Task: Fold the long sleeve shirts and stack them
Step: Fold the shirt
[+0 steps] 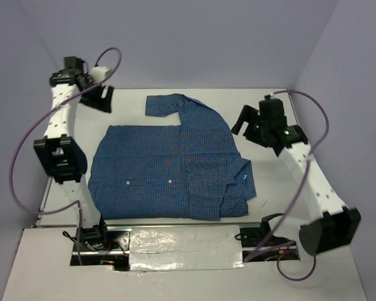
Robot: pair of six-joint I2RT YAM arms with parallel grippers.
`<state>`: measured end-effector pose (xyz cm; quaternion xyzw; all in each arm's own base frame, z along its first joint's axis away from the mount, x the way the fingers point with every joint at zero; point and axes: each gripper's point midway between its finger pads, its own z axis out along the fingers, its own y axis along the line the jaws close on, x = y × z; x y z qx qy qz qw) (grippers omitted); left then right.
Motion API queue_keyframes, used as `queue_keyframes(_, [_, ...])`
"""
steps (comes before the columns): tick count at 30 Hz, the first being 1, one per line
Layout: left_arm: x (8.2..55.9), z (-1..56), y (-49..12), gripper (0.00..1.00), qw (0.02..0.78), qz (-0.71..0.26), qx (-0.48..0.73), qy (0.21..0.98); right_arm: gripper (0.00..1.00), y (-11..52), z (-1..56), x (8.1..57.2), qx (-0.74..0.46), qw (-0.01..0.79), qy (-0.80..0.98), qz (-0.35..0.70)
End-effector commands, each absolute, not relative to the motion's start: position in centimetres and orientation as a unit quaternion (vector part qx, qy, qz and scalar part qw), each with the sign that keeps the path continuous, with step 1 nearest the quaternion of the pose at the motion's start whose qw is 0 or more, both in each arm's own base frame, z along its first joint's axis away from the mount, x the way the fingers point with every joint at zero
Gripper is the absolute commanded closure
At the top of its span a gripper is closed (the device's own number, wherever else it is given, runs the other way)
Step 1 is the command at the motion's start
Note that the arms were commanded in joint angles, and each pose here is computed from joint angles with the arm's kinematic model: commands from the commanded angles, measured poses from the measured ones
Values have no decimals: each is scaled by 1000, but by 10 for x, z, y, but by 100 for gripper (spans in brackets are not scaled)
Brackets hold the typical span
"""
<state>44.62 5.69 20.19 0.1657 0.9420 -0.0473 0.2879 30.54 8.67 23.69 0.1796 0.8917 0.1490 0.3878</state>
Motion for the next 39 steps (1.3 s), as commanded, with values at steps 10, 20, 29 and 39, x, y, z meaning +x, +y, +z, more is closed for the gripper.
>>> queue_keyframes(10, [614,116,-62,7,388,-104,36,915,8,124,187,351,116,341,914,188])
queue_keyframes(20, [628,64,-113,6,371,-189,14,909,8,116,164,316,137,308,927,167])
queue_keyframes(29, [635,34,-127,15,353,-235,-18,906,8,113,174,317,139,313,926,158])
queue_keyframes(39, [649,109,-145,100,435,-276,55,855,8,104,182,313,132,332,923,141])
